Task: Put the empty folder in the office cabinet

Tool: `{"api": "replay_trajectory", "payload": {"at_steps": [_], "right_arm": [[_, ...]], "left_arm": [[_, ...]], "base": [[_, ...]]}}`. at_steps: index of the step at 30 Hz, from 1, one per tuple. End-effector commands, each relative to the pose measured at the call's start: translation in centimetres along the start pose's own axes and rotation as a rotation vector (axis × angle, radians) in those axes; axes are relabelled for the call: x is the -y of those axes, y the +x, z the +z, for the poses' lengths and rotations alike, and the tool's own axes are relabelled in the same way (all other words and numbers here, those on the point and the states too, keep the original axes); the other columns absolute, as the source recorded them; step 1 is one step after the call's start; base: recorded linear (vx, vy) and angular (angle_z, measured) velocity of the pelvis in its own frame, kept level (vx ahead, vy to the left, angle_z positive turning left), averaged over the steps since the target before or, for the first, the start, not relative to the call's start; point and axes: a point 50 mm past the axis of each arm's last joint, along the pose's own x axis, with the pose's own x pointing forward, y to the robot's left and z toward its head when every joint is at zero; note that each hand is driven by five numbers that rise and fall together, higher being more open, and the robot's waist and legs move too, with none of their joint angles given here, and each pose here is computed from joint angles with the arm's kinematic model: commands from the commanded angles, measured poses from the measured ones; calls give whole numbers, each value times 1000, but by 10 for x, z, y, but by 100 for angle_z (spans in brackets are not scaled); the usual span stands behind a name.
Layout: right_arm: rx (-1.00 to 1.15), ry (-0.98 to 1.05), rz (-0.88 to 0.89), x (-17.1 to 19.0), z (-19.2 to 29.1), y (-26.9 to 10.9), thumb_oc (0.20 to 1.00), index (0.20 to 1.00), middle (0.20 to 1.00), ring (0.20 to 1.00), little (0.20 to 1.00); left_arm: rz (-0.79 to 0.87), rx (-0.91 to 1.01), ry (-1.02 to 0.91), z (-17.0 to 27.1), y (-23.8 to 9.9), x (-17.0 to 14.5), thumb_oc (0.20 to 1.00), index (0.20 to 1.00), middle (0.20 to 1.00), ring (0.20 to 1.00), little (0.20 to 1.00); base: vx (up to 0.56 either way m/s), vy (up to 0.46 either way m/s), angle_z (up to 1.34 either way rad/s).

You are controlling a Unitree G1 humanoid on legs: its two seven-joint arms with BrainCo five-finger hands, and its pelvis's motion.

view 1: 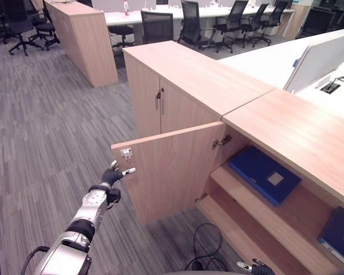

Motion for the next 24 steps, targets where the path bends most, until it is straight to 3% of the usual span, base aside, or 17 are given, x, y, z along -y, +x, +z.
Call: {"api": "replay_trajectory", "payload": {"at_steps": [1, 9, 24], "right_arm": [[54, -63, 17, -4, 22, 4, 1000, 1000, 1000, 1000, 1000], [42, -88, 23, -8, 20, 5, 1000, 1000, 1000, 1000, 1000], [38, 27, 10, -14, 21, 6, 1000, 1000, 1000, 1000, 1000]], "left_arm": [[-168, 132, 97, 35, 12, 28, 1000, 1000, 1000, 1000, 1000], [-371, 212, 111, 47, 6, 75, 1000, 1000, 1000, 1000, 1000], [-545, 333, 80, 57, -21, 105, 1000, 1000, 1000, 1000, 1000]], "base": [[-5, 27, 12], [-17, 25, 7], [-37, 32, 8]]}}
